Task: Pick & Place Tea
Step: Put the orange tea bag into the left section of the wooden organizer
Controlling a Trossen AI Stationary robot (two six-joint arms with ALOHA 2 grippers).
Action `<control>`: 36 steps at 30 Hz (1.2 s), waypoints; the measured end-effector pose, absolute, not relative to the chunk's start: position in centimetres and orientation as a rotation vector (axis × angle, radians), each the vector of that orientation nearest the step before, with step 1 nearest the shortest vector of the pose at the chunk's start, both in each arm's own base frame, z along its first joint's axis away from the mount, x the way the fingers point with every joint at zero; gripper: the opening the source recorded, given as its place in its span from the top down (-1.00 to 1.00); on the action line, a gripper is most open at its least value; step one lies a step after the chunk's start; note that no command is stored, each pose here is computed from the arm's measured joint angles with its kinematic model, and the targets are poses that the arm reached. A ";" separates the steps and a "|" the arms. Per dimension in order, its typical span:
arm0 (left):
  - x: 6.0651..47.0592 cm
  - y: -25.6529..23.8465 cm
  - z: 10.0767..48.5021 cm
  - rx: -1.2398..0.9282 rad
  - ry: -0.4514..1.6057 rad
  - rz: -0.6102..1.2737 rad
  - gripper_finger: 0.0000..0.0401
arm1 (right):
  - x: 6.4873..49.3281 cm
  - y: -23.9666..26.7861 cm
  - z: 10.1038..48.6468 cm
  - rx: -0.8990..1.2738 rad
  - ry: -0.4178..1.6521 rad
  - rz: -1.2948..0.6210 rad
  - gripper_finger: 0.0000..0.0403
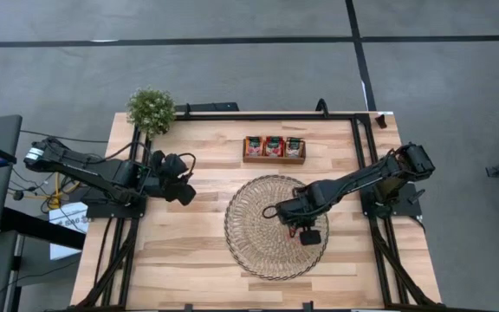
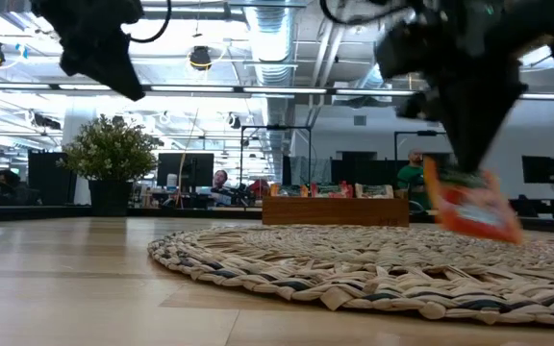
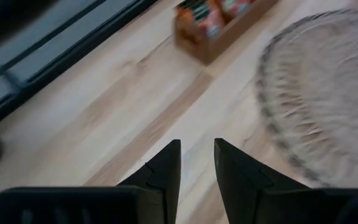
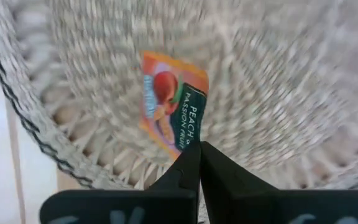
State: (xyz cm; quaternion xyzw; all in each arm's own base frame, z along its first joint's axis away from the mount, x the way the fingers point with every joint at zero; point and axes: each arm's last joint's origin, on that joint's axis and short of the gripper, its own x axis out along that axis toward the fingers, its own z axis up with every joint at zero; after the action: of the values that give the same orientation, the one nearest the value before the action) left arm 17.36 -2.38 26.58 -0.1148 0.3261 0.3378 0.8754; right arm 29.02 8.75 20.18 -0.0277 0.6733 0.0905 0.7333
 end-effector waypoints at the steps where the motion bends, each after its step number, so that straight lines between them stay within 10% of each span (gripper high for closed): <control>1: 17.6 -2.5 26.7 -0.248 0.665 0.685 0.55 | 29.2 8.8 20.6 -0.075 1.467 0.190 1.00; 14: 20.2 -3.4 29.4 -0.268 0.404 0.434 0.49 | 31.6 8.0 25.0 -0.144 1.304 0.125 1.00; 36: 29.4 -4.7 26.6 -0.302 0.227 0.005 -0.37 | 33.2 6.0 27.9 -0.130 1.200 0.098 1.00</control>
State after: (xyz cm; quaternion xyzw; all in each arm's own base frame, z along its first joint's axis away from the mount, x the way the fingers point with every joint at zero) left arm 29.44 -4.72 26.63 -0.1501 0.1129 0.0024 0.9822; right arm 33.17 5.95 27.85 -0.0610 0.5641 0.0461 0.8222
